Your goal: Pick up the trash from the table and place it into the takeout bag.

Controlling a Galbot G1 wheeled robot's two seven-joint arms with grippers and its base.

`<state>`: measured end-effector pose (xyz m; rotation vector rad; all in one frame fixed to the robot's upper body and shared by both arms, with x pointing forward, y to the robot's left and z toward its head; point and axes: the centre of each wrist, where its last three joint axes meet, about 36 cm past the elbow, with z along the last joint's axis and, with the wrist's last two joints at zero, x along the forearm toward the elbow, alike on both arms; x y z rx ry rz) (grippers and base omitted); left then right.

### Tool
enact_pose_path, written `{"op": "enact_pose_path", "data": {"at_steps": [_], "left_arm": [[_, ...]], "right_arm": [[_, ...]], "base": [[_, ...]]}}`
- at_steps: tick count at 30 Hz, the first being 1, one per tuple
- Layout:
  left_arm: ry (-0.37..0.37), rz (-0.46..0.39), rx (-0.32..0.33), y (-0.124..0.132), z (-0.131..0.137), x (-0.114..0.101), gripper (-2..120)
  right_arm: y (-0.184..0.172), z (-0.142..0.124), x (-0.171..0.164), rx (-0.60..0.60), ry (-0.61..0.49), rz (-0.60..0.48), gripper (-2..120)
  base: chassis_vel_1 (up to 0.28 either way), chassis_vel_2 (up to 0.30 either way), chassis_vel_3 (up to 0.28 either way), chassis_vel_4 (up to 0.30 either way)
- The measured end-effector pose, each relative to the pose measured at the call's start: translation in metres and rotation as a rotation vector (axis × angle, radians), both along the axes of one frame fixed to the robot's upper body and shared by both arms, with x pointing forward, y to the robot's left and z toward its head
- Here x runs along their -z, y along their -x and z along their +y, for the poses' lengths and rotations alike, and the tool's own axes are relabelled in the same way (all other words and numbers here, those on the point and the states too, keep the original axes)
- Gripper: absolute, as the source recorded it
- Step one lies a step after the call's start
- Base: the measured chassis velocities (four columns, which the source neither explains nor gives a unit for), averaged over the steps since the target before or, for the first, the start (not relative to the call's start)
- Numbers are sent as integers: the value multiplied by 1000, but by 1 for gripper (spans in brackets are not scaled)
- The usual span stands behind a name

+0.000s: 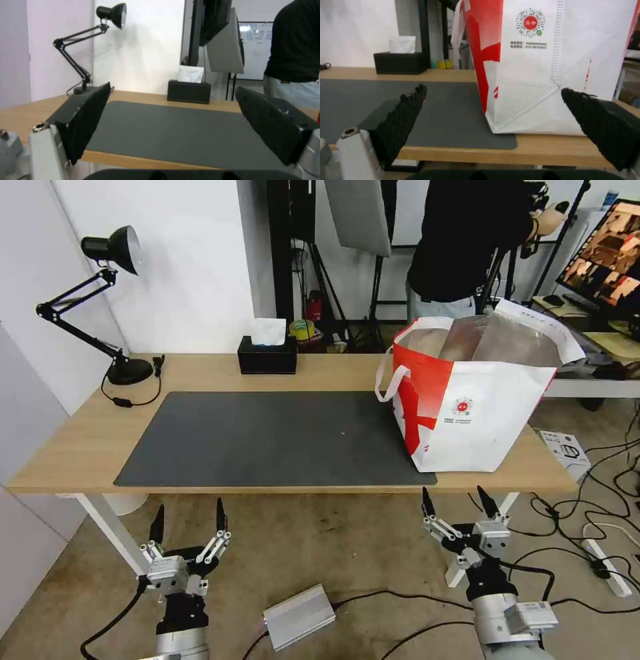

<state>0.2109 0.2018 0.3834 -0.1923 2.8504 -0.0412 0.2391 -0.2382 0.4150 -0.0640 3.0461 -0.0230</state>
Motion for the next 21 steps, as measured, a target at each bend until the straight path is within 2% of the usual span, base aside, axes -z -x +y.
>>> {"op": "enact_pose_path", "data": {"at_steps": [21], "left_arm": [[-15,-14,-4,-3,2,-2,100]], "right_arm": [[0,0,0,0,0,0,100]], "base": [[0,0,0,0]]}}
